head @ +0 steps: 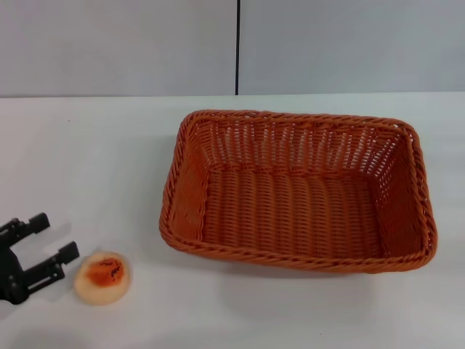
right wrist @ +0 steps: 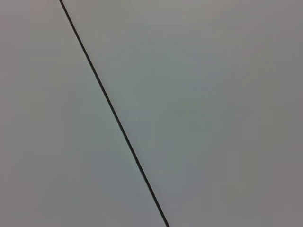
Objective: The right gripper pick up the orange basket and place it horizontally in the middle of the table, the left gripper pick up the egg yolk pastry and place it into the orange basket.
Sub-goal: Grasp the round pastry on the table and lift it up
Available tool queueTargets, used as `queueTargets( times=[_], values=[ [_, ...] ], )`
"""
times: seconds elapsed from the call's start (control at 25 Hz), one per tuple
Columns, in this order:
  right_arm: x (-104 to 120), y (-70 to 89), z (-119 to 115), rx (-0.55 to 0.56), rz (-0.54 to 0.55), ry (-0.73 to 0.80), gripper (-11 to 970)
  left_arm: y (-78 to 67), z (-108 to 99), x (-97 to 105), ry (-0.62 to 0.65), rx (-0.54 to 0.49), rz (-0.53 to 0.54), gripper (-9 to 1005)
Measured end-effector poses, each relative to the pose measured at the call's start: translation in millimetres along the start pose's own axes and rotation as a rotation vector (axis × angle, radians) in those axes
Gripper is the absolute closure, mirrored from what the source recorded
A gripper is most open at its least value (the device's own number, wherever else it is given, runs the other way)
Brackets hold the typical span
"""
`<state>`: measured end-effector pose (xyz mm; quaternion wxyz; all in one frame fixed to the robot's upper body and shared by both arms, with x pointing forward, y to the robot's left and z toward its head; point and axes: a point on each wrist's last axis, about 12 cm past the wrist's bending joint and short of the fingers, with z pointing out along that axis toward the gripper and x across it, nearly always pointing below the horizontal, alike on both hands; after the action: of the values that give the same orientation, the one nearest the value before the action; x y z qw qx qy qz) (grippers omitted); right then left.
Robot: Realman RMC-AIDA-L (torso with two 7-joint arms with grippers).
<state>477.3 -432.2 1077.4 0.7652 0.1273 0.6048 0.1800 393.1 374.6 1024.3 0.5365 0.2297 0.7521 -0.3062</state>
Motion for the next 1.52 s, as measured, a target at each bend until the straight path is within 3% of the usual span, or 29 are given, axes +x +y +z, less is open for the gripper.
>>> queueTargets(
  times=[0.32,0.6,1.08,1.24,1.52],
  values=[
    [0,3.4,10,-0.013,0.005,-0.006,583,-9.8,8,10,0.059,0.055,-0.025,226],
    [0,3.9,16,-0.01,0.005,-0.005,583,-12.9,10,15,0.072,0.053,-0.043,393],
    [1,2.9,15,0.002,0.018,-0.01,583,-10.7,11,19,0.102,0.03,-0.055,406],
    [1,1.7,13,0.007,0.019,-0.012,583,-10.5,11,18,0.095,0.034,-0.06,506],
    [1,1.4,12,0.011,0.019,-0.011,583,-9.1,12,16,0.087,0.032,-0.058,810]
  ],
)
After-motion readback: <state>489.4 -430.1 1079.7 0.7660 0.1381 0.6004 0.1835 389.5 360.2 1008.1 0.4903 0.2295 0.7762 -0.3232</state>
